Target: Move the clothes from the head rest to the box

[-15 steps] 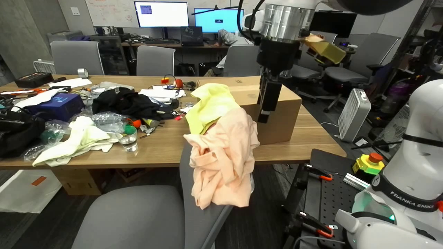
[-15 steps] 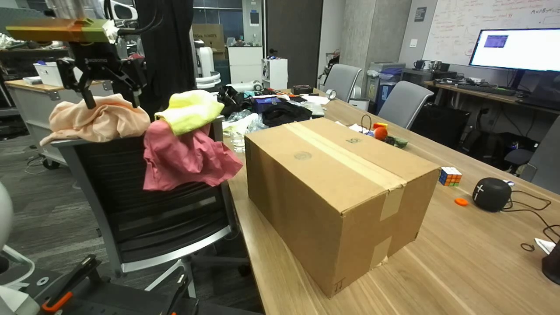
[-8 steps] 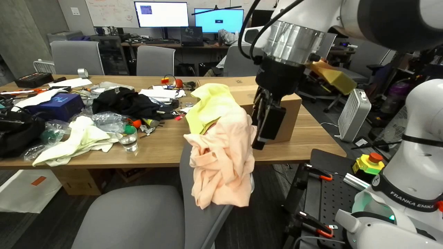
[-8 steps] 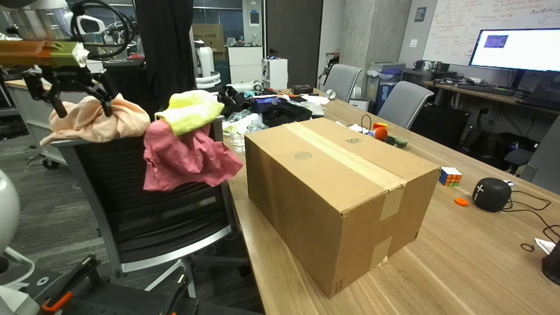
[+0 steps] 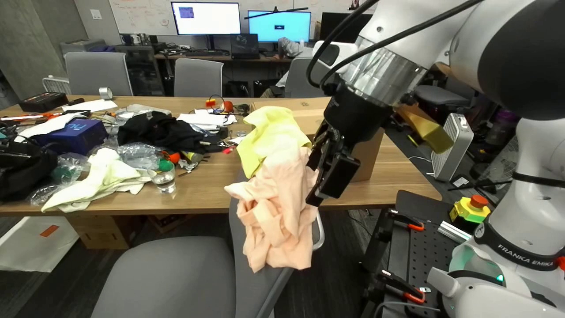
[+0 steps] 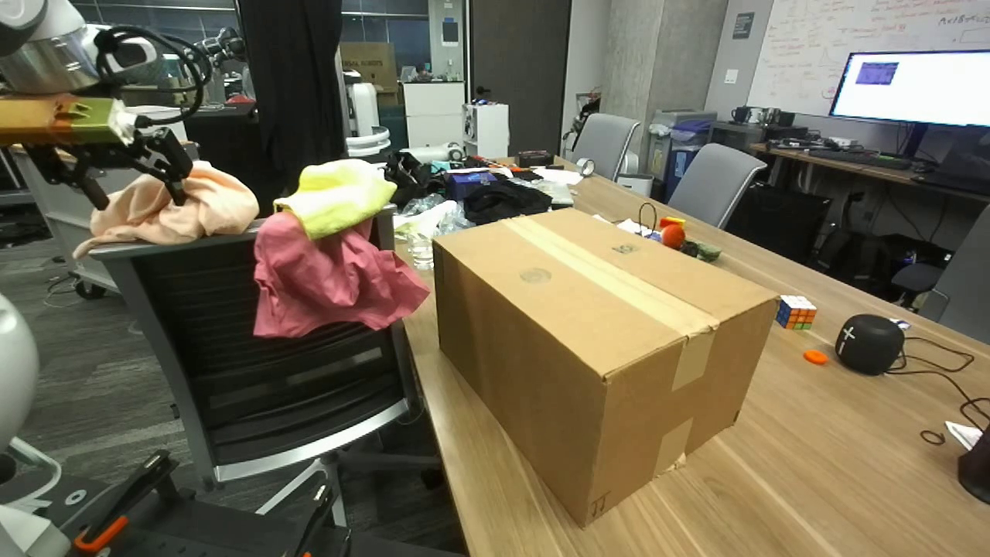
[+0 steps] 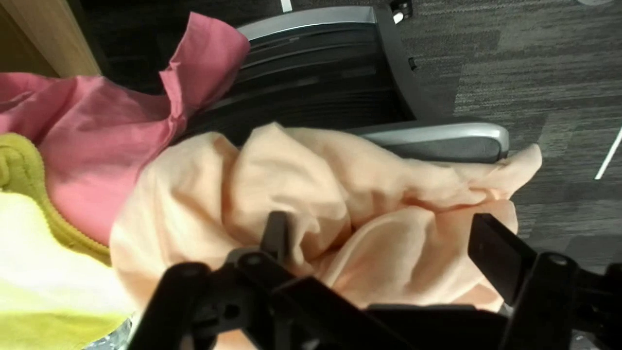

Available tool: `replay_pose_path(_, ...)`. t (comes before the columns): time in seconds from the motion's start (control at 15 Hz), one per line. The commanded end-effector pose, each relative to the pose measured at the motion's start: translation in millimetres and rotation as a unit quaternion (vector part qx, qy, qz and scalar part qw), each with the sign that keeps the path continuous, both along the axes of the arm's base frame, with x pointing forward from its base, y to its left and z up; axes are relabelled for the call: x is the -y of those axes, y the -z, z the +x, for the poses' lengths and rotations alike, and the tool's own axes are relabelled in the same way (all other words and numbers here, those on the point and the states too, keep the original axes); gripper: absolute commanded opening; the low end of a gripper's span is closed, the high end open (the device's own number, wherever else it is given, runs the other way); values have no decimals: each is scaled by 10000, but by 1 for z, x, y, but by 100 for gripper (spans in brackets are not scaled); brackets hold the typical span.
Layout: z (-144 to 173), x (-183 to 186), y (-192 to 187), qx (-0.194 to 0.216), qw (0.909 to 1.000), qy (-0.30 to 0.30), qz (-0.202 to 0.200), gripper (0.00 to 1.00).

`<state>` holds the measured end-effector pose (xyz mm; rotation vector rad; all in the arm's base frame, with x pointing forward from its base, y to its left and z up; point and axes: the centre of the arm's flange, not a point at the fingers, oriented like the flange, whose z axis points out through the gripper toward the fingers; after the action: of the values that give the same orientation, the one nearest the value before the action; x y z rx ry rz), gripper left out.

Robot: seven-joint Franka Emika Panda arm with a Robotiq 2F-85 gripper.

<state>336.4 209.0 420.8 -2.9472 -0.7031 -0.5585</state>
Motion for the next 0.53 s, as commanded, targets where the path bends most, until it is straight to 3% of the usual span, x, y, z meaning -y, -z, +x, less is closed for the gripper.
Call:
replay_pose_path(0.0, 0, 4, 4, 152, 9998, 113, -49, 68)
replay_pose_path(0.47, 6, 23, 7, 236, 9987, 231, -392, 13)
